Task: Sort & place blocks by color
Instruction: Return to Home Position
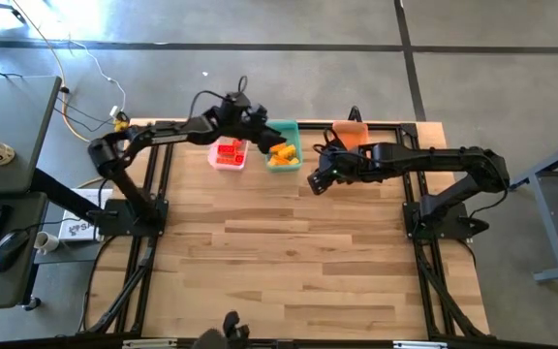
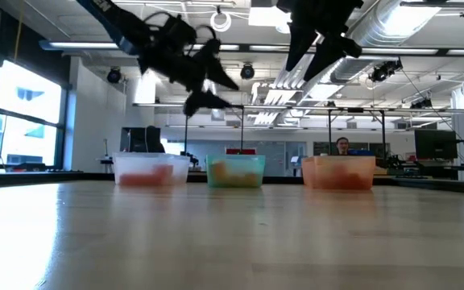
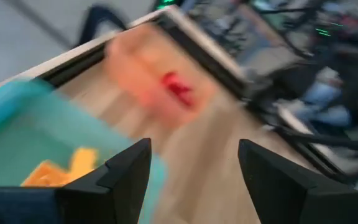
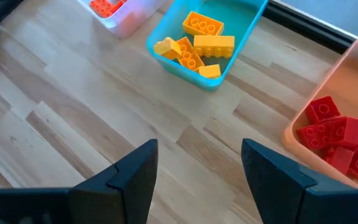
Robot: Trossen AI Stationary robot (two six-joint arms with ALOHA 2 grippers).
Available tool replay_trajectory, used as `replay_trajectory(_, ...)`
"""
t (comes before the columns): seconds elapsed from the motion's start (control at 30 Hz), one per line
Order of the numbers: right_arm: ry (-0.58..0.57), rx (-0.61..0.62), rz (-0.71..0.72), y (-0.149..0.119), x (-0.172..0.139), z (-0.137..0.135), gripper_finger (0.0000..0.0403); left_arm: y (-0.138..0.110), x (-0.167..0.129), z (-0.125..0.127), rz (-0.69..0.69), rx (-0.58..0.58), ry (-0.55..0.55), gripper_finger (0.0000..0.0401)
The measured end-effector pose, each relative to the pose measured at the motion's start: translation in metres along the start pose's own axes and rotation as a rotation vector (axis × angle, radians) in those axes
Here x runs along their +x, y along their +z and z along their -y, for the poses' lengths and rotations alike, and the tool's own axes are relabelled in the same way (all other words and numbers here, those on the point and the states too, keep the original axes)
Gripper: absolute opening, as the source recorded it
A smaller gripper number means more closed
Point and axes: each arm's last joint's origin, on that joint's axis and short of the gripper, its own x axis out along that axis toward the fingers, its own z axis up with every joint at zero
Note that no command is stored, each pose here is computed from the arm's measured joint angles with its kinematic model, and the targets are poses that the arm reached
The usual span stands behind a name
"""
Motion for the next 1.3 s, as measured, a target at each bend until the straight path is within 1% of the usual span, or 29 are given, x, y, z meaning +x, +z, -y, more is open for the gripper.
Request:
replay_trajectory(0.07,0.005,-0.026,-0.002,-0.001,-0.001,-0.001,0.0218,0.005,-0.014,0.017,0.011,0.066,-0.054,0.0228)
replay_trajectory(0.2,0.009,-0.051,0.008,-0.002,-0.001,-0.003,0.0218,0.001,-0.045,0.053,0.024,0.229,-0.088,0.0228)
replay_trajectory(0.3,0.009,-0.046,0.016,-0.001,-0.001,-0.004,0.0218,-0.014,-0.066,0.073,0.027,0.310,-0.121,0.0228)
replay_trajectory(0.4,0.015,-0.042,0.023,-0.001,-0.001,-0.004,0.0218,-0.040,-0.081,0.083,0.041,0.324,-0.118,0.0228)
replay_trajectory(0.5,0.014,-0.033,0.022,-0.001,-0.001,-0.004,0.0218,-0.074,-0.092,0.085,0.033,0.326,-0.106,0.0228)
replay_trajectory(0.6,0.010,-0.027,0.025,-0.001,-0.001,-0.004,0.0218,-0.102,-0.105,0.086,0.062,0.346,-0.149,0.0228)
replay_trajectory(0.7,0.004,-0.027,0.033,0.000,-0.001,-0.004,0.0218,-0.126,-0.116,0.082,0.099,0.315,-0.194,0.0227)
replay_trajectory(0.8,0.012,-0.020,0.040,0.000,-0.001,-0.005,0.0218,-0.142,-0.129,0.078,0.175,0.289,-0.255,0.0227)
replay_trajectory(0.9,0.019,-0.015,0.047,0.001,-0.001,-0.005,0.0218,-0.157,-0.139,0.071,0.209,0.277,-0.282,0.0227)
replay_trajectory(1.13,0.030,-0.004,0.071,0.003,-0.002,-0.007,0.0218,-0.189,-0.153,0.052,0.235,0.246,-0.294,0.0227)
replay_trajectory(1.3,0.031,-0.004,0.079,0.005,-0.001,-0.006,0.0218,-0.202,-0.159,0.043,0.290,0.223,-0.283,0.0227)
